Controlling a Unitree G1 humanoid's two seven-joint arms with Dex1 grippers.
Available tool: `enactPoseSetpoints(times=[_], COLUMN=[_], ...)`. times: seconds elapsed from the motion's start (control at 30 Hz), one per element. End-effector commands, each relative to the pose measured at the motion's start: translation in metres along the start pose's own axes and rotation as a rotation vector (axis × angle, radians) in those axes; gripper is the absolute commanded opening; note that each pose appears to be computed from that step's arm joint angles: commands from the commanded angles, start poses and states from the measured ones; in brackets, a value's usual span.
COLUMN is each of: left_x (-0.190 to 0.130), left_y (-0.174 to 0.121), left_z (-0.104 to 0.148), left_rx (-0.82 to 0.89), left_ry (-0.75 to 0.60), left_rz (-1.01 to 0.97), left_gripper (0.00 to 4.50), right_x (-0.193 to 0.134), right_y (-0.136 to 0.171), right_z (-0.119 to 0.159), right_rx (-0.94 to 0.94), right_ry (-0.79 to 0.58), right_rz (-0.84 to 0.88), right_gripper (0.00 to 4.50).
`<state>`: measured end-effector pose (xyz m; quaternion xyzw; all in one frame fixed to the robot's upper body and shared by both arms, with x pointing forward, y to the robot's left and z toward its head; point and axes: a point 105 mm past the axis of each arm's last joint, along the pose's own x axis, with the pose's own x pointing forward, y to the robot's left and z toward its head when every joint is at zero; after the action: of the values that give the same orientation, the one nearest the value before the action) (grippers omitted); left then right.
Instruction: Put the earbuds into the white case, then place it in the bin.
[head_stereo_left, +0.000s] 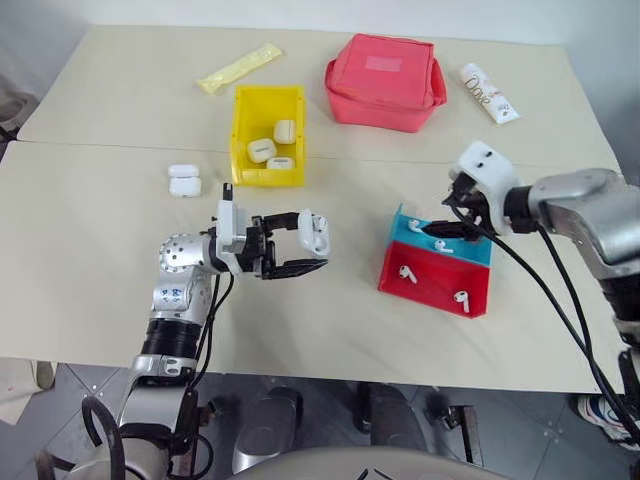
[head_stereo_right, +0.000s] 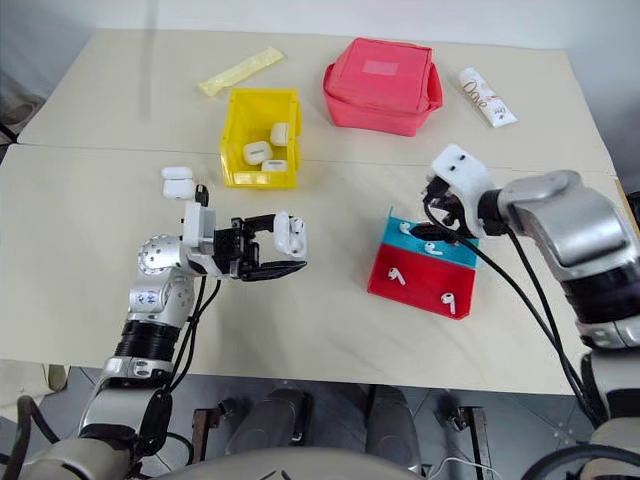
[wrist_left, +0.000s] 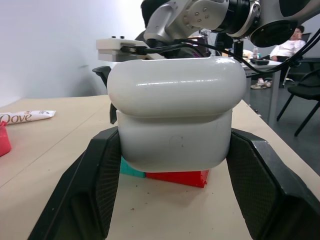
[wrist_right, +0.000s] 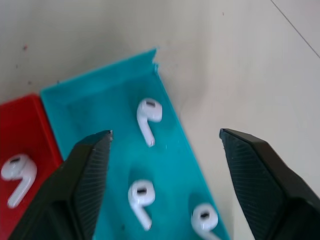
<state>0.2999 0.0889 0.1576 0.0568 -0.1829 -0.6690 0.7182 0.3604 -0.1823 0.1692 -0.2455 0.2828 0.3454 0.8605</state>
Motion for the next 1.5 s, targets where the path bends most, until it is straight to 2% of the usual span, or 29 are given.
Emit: enactPoseSetpoints(times=[0.03,0.07,0.13,0.23,1.4,1.5], left_x=[-0.001,-0.001,-0.001,-0.001,-0.004,-0.004], left_y=[0.0,-0.001,-0.001,-0.001,-0.002,-0.001], left_z=[0.009,0.01,0.01,0.01,0.01,0.01], left_rx=[0.036,0.037,0.038,0.041,0.046,0.047], left_ry=[-0.015,-0.014,-0.014,-0.012,-0.005,-0.004], left_rz=[0.012,0.015,0.02,0.025,0.056,0.057], left_gripper=[2.78,2.78,2.78,2.78,2.78,2.78], right_x=[0.001,0.003,0.01,0.015,0.04,0.041], right_y=[-0.006,-0.006,-0.009,-0.007,0.002,0.003], right_z=[0.009,0.01,0.015,0.019,0.019,0.017], right_rx=[-0.016,-0.017,-0.013,-0.015,-0.002,-0.006], right_ry=[0.013,0.021,0.029,0.046,0.2,0.205], right_rz=[-0.013,-0.011,-0.017,0.001,0.081,0.087], right_gripper=[3.56,3.56,3.19,2.32,2.32,1.7])
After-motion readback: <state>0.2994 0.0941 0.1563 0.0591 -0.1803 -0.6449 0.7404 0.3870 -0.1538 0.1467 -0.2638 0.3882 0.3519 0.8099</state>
